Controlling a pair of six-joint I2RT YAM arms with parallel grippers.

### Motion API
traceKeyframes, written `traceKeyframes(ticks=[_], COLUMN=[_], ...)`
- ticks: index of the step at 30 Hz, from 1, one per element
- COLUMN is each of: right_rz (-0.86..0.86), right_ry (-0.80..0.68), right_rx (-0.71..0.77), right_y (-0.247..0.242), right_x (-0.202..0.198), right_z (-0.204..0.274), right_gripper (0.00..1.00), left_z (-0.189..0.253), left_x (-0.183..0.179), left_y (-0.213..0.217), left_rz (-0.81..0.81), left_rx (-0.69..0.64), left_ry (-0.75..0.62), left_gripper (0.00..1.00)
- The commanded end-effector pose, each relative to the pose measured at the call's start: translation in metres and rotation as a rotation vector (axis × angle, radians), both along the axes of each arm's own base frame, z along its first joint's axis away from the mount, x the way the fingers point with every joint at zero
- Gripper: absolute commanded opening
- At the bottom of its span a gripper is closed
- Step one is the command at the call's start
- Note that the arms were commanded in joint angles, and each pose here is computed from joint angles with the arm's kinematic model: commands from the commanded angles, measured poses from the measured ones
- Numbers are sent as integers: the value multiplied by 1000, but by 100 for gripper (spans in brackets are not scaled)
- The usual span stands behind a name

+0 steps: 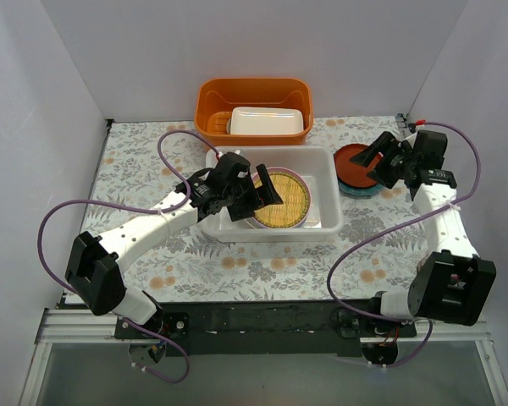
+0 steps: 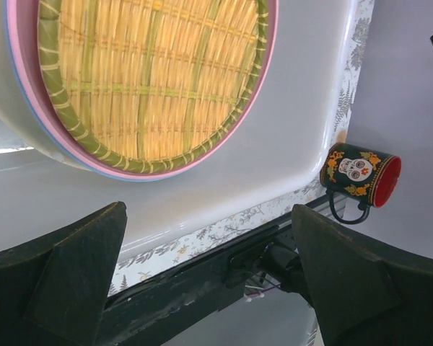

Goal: Place the plates into the plastic bin on the countertop
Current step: Pick up the plate at the center of the board.

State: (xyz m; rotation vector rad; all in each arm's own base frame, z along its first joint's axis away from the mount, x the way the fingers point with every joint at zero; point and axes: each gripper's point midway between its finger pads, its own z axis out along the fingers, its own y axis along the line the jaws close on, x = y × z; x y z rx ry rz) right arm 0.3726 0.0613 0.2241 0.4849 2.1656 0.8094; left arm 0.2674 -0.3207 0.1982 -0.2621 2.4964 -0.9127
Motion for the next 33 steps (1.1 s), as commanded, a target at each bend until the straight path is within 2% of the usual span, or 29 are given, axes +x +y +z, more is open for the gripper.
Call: traceKeyframes(ticks=[1, 7, 13, 25, 33], right_rz=[14, -24, -28, -80, -168], right_ry=[-13, 39, 70, 135, 141], right_rx=[23, 22, 27, -25, -3], right_y=[-19, -42, -44, -55, -66], right_x=[14, 29, 30, 13, 28], right_z=[4, -15, -32, -65, -79], right_gripper=[86, 85, 84, 83, 79], left_z=[10, 13, 17, 6, 2], left_x=[-8, -17, -19, -19, -18], left_y=[8, 24, 34, 16, 15], left_rz=[5, 31, 60, 7, -5], left_rx=[-10, 12, 19, -18, -17], left_ry=[-32, -37, -52, -20, -26], left_gripper=[98, 98, 98, 98, 98])
